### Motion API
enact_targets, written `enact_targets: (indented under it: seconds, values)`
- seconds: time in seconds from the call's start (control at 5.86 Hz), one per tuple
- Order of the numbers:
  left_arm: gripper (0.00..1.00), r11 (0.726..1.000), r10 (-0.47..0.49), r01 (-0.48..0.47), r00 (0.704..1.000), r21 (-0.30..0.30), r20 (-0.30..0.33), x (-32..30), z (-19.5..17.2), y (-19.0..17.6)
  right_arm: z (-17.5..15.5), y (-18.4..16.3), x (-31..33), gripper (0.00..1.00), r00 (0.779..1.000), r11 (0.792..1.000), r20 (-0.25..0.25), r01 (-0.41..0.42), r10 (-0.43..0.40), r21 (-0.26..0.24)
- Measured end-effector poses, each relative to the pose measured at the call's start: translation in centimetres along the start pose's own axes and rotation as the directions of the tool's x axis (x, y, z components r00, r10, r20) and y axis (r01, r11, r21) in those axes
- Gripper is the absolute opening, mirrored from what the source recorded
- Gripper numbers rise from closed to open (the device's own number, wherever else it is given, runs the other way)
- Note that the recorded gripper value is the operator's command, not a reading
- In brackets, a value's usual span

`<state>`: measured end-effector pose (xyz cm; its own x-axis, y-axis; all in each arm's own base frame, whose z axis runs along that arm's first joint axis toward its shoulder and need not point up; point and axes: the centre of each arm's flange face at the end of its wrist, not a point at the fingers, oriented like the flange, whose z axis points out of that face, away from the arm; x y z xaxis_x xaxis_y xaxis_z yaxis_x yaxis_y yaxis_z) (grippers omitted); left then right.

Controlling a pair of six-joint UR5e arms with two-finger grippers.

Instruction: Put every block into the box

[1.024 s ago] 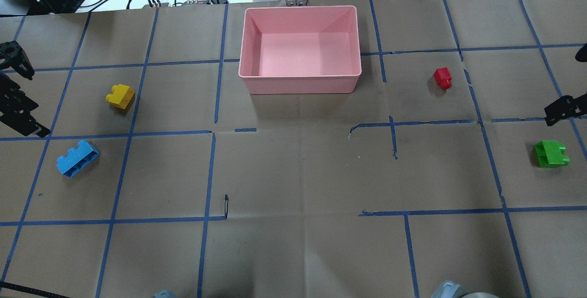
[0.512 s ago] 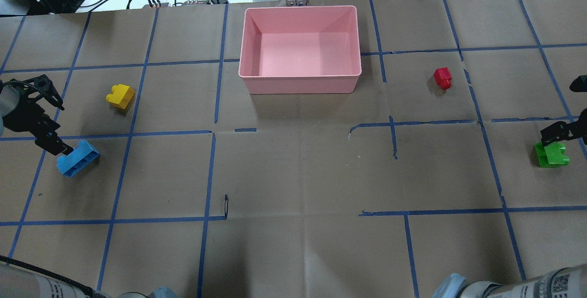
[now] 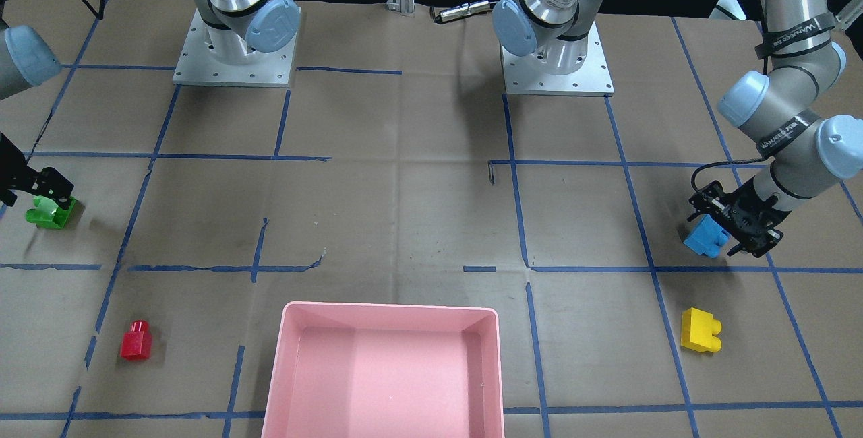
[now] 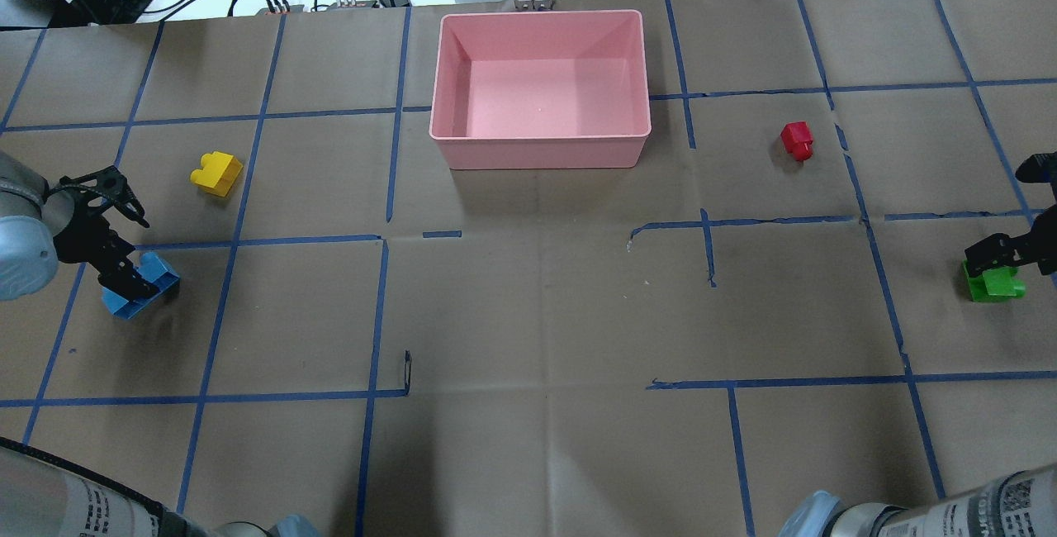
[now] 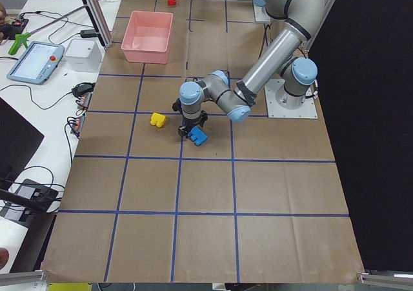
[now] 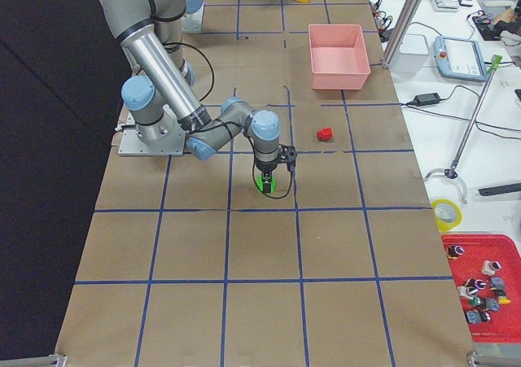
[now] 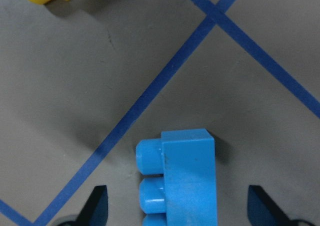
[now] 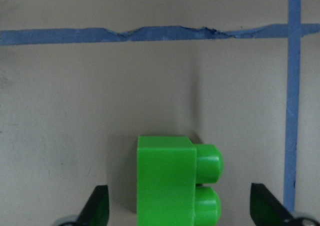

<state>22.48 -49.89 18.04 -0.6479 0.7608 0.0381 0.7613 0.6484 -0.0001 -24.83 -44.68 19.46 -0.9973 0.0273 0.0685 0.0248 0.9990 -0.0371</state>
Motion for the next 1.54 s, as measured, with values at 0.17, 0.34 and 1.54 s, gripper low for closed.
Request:
enact_targets:
  seconds: [0.17,0.34,1.54]
  values:
    - [0.79,1.0,0.001,-0.001,1.0,-0.002,-0.011,0.5,0.8,0.1,0.8,0.0,0.0,0.9,1.0,1.0,0.009,0.004,-0.004,-0.01]
    - [0.62,1.0,-0.005,0.005,1.0,-0.002,-0.017,0.6,1.2,0.6,1.4,-0.1,0.0,0.7,1.0,1.0,0.014,0.005,-0.005,-0.015]
    - [0.0,0.999,-0.004,0.008,0.996,-0.043,0.084,-2.4,-2.5,2.4,-12.0,-4.3,-2.1,0.03,0.995,0.993,0.043,0.083,-0.087,0.079]
